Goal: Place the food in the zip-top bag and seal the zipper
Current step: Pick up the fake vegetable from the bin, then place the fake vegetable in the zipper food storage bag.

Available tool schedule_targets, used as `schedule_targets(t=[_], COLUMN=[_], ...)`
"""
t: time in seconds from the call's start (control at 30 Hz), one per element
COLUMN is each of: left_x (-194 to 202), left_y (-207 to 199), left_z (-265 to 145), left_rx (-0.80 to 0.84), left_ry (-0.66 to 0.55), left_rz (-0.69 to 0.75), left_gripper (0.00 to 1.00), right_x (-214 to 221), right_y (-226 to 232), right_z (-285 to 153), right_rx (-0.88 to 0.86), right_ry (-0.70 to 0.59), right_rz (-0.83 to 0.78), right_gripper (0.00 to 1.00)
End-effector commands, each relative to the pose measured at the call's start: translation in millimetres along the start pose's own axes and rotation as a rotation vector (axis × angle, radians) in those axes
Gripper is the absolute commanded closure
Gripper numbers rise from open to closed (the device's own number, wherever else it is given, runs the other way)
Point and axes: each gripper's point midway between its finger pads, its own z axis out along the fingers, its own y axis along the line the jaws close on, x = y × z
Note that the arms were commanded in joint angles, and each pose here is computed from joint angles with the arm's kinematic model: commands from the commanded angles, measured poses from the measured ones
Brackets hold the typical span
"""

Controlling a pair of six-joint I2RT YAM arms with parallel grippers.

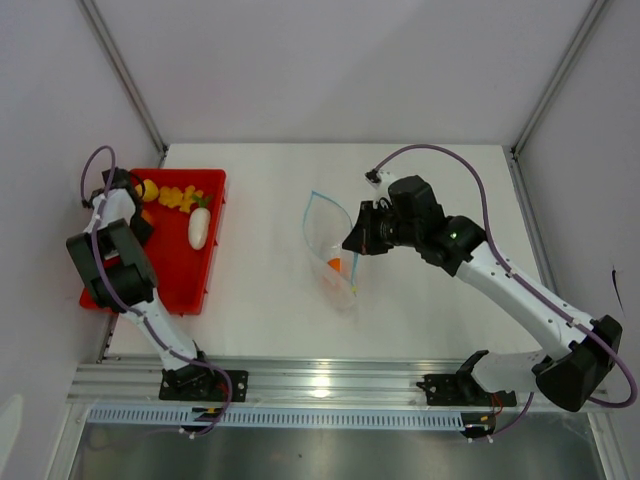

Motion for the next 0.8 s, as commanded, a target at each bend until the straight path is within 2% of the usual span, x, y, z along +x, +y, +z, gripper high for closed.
schedule_targets(t=[0.0,0.17,0.2,0.27,0.3,0.37,0.47,0.5,0.53,0.57,0.63,0.67,0.77], left_x=[-27,-26,-9,-6,8,16,59,86,93,110,137,148,173], left_y=[-13,-26,-36,-41,-55,-57,-76,-83,-83,-84,-83,-76,-65], left_z=[-50,-125,-133,-172,-192,-236,-307,-318,-355,-377,-401,-428,-474], left_rx=[0.126,0.302,0.363,0.506,0.6,0.735,1.026,1.145,1.296,1.391,1.527,1.618,1.771], left_ry=[-0.121,-0.237,-0.217,-0.294,-0.304,-0.377,-0.404,-0.347,-0.381,-0.366,-0.314,-0.336,-0.363], left_rz=[-0.066,-0.096,-0.078,-0.093,-0.045,-0.031,0.076,0.138,0.149,0.184,0.237,0.266,0.328], left_gripper=[0.99,0.99,0.99,0.99,0.99,0.99,0.99,0.99,0.99,0.99,0.99,1.0,1.0], right_x=[-3,-2,-1,0,1,5,8,9,8,7,7,5,4], right_y=[1,-8,-10,-14,-16,-20,-24,-24,-23,-21,-20,-16,-9], right_z=[0,6,9,11,15,17,21,21,21,19,17,16,12], right_rx=[0.01,0.045,0.054,0.068,0.077,0.091,0.106,0.107,0.105,0.104,0.11,0.104,0.105], right_ry=[-0.016,-0.012,-0.003,0.003,0.009,0.026,0.044,0.048,0.048,0.045,0.046,0.041,0.039], right_rz=[0.009,0.004,0.005,0.0,0.001,-0.004,-0.003,-0.001,-0.002,-0.004,-0.006,-0.009,-0.012], right_gripper=[1.0,1.0,1.0,1.0,1.0,1.0,1.0,1.0,1.0,1.0,1.0,1.0,1.0])
